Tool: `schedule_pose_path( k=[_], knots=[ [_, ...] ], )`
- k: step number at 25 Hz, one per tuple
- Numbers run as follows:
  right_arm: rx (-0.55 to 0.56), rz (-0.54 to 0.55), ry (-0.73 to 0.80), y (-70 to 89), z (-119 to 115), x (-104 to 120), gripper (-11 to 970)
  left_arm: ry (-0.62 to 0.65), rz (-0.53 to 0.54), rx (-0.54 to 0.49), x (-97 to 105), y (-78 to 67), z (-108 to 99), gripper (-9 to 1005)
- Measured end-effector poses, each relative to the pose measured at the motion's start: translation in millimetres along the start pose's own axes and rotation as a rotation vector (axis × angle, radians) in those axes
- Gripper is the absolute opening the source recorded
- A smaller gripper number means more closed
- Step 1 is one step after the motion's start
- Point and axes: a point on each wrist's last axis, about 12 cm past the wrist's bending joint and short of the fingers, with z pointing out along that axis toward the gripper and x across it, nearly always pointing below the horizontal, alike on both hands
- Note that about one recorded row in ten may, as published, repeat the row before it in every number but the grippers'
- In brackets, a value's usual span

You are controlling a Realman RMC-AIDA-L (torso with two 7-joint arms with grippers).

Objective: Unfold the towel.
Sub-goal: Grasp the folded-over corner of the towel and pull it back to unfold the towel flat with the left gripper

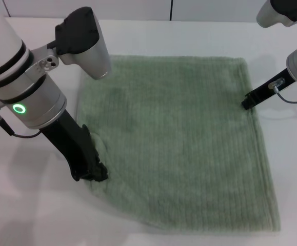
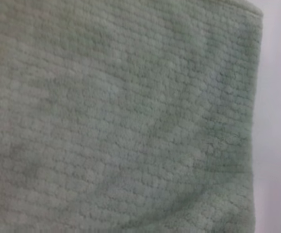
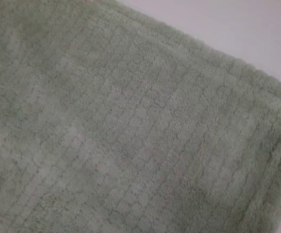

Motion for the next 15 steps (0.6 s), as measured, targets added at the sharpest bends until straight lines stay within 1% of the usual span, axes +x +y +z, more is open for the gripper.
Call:
schedule_pose_path(
  k=[4, 11, 14, 15],
  knots=[
    [0.000, -0.006, -0.001, 0.2, -0.2, -0.7, 0, 0.000, -0.014, 0.003, 2.9, -0.2, 2.5, 61],
    [0.001, -0.016, -0.003, 1.3, -0.7, -2.8, -1, 0.007, -0.013, 0.023, -0.2, 0.8, 4.9, 61],
    [0.001, -0.017, -0.003, 1.3, -0.6, -2.8, -1, 0.007, -0.008, 0.023, -0.9, 0.6, 4.6, 101],
    [0.002, -0.017, -0.003, 1.3, -0.6, -2.9, -1, -0.008, 0.009, 0.012, -2.4, 0.1, 1.1, 115]
  ],
)
